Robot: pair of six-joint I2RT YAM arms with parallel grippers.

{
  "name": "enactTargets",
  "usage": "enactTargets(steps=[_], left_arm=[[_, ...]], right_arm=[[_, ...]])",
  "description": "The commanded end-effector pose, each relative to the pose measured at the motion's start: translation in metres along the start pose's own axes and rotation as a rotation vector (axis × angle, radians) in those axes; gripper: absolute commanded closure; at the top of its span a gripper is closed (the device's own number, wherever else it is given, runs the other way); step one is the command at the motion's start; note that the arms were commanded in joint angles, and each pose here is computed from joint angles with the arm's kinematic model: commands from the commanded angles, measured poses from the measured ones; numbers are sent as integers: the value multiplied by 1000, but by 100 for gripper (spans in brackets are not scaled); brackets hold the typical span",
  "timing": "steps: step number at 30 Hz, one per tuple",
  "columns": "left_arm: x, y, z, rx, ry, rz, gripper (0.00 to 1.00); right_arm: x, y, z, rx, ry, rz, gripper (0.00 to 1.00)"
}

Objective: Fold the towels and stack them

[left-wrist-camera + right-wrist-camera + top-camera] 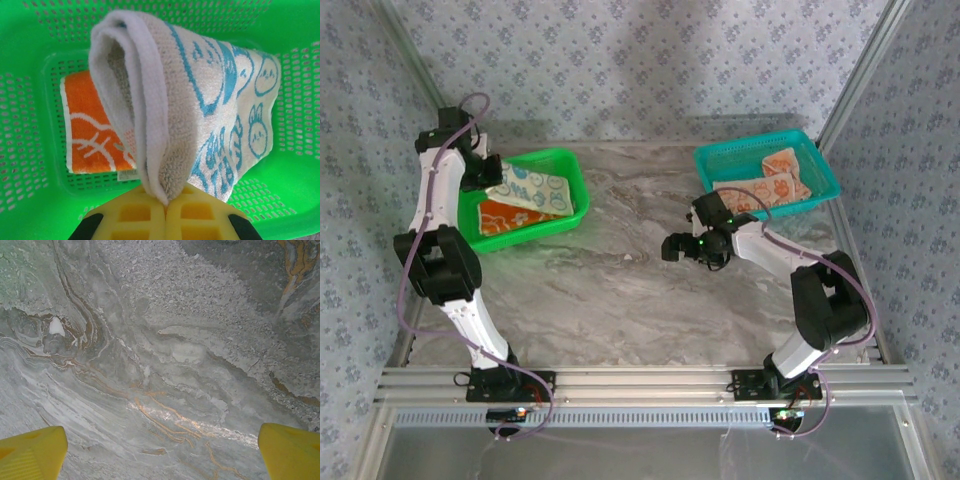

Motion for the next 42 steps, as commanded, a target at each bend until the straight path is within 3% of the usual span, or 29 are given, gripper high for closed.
enactTargets(steps=[1,8,16,33,34,36,40,42], left_arm=[[-1,3,-1,5,-6,-17,100],[8,-4,1,26,56,-63,100],[27,-27,29,89,152,-105,100],[45,-10,69,90,251,-80,99],[45,-11,71,98,246,-81,92],[47,-14,76,112,258,-84,65],[50,-13,71,93,283,-85,27],[50,-10,65,80,291,-83,21]], right_arm=[[3,2,1,12,11,-16,0],[3,0,2,18,14,-16,0],[4,2,4,16,17,-16,0],[4,-1,-1,17,8,-16,0],[4,-1,-1,17,9,-15,0],[4,0,-3,9,7,-14,0],[6,3,-7,-11,10,-13,0],[9,6,-10,-22,13,-15,0]])
Point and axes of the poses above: each hand's point on the last joint's axis, 136 mm out from that joint toward the fingers, its own z axis out along the fingers, its own x axis along the line the jaws close on, y = z × x, the point moved 6 cm from there along -z, back along the fingers, and after that the axes turned 13 degrees about -z, right-handed, at the moved point
